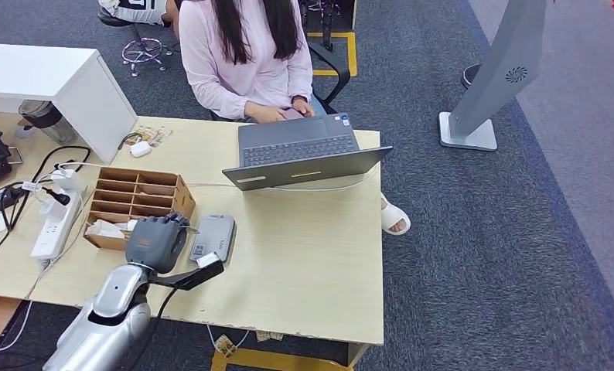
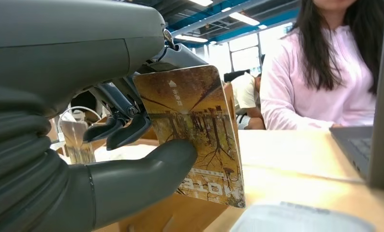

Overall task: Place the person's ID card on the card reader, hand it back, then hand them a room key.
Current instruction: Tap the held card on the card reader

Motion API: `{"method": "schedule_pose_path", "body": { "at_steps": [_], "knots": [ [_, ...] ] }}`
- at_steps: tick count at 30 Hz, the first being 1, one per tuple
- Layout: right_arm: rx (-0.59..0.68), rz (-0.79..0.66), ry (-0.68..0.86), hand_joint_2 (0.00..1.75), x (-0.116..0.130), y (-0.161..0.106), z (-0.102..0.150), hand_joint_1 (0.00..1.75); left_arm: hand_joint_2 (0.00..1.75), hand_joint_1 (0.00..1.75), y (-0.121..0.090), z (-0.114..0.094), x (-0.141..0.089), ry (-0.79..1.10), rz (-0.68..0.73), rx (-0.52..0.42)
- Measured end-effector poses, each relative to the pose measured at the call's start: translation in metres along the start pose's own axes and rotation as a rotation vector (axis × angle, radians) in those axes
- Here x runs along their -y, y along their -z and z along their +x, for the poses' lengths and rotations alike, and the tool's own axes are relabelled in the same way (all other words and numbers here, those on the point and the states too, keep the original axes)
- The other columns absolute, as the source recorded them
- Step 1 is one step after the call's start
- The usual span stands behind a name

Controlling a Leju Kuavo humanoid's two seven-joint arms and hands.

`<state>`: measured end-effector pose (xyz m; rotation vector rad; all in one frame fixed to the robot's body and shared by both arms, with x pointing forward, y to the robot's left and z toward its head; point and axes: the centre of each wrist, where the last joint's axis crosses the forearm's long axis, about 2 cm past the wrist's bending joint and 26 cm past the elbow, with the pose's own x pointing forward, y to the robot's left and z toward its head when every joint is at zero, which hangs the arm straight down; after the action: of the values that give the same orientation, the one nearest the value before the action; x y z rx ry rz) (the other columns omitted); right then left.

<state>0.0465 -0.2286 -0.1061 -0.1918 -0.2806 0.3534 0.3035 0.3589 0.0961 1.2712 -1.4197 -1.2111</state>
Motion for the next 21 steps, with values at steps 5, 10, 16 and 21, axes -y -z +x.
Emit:
{"method": "schedule_pose_path", "body": {
  "at_steps": [5, 10, 16, 21],
  "knots": [
    [0.000, 0.000, 0.000, 1.75, 0.000, 0.000, 0.000, 0.00, 1.75, 1.75, -0.001, 0.000, 0.004, 0.008, -0.026, 0.003],
    [-0.002, 0.000, -0.003, 1.75, 0.000, 0.000, 0.000, 0.00, 1.75, 1.75, -0.001, 0.002, 0.006, 0.014, -0.037, 0.015],
    [-0.001, 0.001, -0.009, 1.75, 0.000, 0.000, 0.000, 0.00, 1.75, 1.75, 0.008, 0.008, 0.004, 0.013, -0.036, 0.032],
    [0.000, 0.000, -0.011, 1.75, 0.000, 0.000, 0.001, 0.00, 1.75, 1.75, 0.021, 0.017, -0.001, 0.005, -0.026, 0.053]
  ]
}}
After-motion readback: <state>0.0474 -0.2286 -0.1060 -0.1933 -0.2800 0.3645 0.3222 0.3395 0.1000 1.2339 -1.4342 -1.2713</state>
